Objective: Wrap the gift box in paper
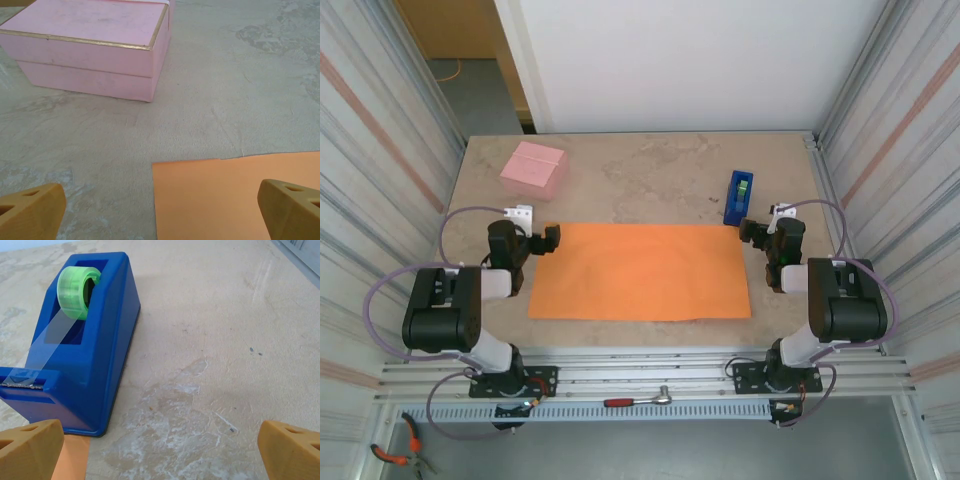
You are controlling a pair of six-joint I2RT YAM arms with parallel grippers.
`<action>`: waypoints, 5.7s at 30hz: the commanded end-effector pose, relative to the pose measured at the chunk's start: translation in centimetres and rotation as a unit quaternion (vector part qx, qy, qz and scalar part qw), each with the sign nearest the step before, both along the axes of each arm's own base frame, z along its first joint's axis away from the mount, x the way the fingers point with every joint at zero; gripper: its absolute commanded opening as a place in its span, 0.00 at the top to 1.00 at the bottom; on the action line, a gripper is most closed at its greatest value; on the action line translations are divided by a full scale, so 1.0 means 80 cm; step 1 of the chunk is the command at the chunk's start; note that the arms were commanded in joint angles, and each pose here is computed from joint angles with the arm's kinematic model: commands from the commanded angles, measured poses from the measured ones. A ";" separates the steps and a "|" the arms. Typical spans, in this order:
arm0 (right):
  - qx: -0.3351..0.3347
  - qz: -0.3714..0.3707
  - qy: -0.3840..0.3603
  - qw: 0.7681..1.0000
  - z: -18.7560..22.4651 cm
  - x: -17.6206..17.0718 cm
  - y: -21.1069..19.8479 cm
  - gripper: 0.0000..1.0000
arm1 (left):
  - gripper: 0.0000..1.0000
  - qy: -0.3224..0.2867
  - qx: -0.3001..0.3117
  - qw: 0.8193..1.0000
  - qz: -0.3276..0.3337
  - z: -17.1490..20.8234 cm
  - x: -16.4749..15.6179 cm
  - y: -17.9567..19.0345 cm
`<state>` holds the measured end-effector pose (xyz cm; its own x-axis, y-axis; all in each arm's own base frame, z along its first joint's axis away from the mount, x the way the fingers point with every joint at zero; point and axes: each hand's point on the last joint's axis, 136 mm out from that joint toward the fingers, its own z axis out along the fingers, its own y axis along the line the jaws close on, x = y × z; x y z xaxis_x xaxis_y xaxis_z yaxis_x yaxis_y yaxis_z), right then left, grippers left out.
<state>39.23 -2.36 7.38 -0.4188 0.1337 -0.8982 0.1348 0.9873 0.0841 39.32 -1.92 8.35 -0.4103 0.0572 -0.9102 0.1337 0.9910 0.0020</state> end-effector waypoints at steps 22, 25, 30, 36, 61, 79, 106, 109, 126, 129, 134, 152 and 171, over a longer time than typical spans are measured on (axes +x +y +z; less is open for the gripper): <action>-0.009 0.002 -0.014 1.000 0.011 0.003 0.000 0.02 | 0.01 -0.014 0.008 1.000 0.002 0.009 0.004 0.002; -0.008 0.003 -0.010 1.000 0.009 0.004 0.000 0.02 | 0.01 -0.014 0.007 1.000 0.002 0.010 0.004 0.001; -0.015 -0.019 -0.021 0.999 0.018 0.002 -0.007 0.02 | 0.01 -0.014 0.013 0.999 0.028 0.015 0.005 0.010; -0.024 -0.079 -0.012 0.996 0.078 -0.004 -0.025 0.02 | 0.01 0.024 0.017 0.997 0.074 0.061 0.017 0.028; 0.229 -0.066 0.020 0.971 0.147 -0.024 -0.006 0.02 | 0.01 0.117 -0.033 0.988 0.092 0.071 0.234 0.089; 0.288 0.034 0.045 0.956 0.169 -0.023 0.053 0.00 | 0.01 0.189 -0.025 0.981 0.046 0.010 0.291 0.092; 0.297 0.184 0.182 0.919 0.129 0.017 0.228 0.03 | 0.08 0.213 -0.233 0.945 -0.091 0.042 0.241 -0.100; 0.312 0.193 0.197 0.909 0.119 0.029 0.247 0.06 | 0.08 0.215 -0.239 0.940 -0.113 0.044 0.240 -0.130; 0.314 0.216 0.250 0.890 0.073 0.145 0.322 0.11 | 0.07 0.218 -0.284 0.932 -0.055 0.064 0.202 -0.159; 0.317 0.220 0.256 0.886 0.064 0.166 0.336 0.12 | 0.08 0.241 -0.298 0.922 -0.051 0.048 0.203 -0.164; 0.332 0.238 0.256 0.876 0.060 0.197 0.364 0.14 | 0.10 0.261 -0.309 0.913 -0.060 0.031 0.207 -0.186; 0.352 0.252 0.306 0.848 -0.009 0.205 0.419 0.27 | 0.25 0.301 -0.314 0.896 -0.087 -0.018 0.207 -0.231; 0.367 0.297 0.261 0.842 0.093 0.104 0.431 0.62 | 0.43 0.243 -0.318 0.891 -0.214 0.117 0.122 -0.310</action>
<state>50.11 28.42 8.86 -0.9342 0.2566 -0.2479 -0.0093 0.6771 0.7358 51.96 -21.73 9.41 -0.8759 -0.2466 -0.4147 0.1104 0.7342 -0.6699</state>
